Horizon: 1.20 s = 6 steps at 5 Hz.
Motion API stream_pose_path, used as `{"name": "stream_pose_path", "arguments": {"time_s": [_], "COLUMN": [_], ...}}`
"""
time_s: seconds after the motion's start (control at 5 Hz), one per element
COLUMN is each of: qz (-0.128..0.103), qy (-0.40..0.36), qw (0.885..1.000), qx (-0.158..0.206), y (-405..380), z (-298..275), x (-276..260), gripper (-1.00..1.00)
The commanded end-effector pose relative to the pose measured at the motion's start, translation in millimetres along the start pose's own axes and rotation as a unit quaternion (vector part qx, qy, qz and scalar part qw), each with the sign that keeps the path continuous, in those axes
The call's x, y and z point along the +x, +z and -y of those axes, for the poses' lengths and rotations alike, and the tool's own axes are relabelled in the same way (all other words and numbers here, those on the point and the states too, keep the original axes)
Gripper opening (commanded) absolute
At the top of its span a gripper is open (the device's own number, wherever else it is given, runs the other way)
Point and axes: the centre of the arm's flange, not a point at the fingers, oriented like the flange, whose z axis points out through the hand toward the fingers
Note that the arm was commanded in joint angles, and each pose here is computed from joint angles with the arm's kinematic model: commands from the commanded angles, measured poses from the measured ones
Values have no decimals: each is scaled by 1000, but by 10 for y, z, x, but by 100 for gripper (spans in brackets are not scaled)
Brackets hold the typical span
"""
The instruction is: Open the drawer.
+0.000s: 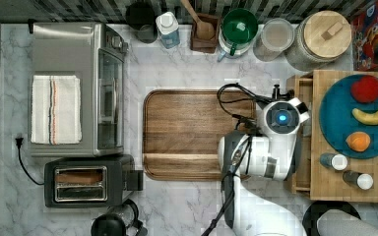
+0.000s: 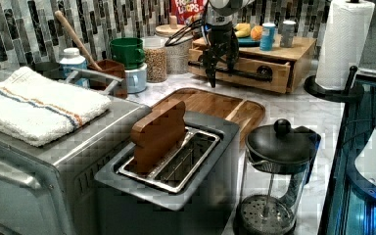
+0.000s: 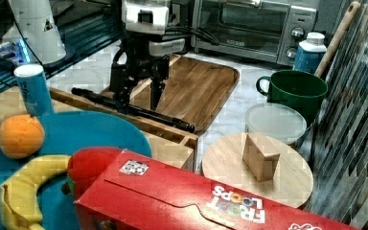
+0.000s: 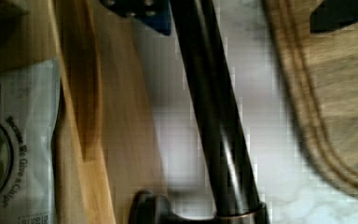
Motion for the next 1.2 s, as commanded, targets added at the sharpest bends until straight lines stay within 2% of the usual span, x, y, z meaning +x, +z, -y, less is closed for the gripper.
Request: {"name": "stream_pose_path", "arguments": {"time_s": [0.2, 0.6, 1.0, 1.2], "qz": [-55, -59, -51, -39], "qy": [-127, -128, -113, -94], "qw": [990, 989, 990, 992], "qx": [24, 39, 72, 79], "y": [-481, -530, -546, -604], "z": [1903, 2190, 2508, 2580], "x": [-528, -591, -521, -522], "gripper": [100, 100, 100, 100]}}
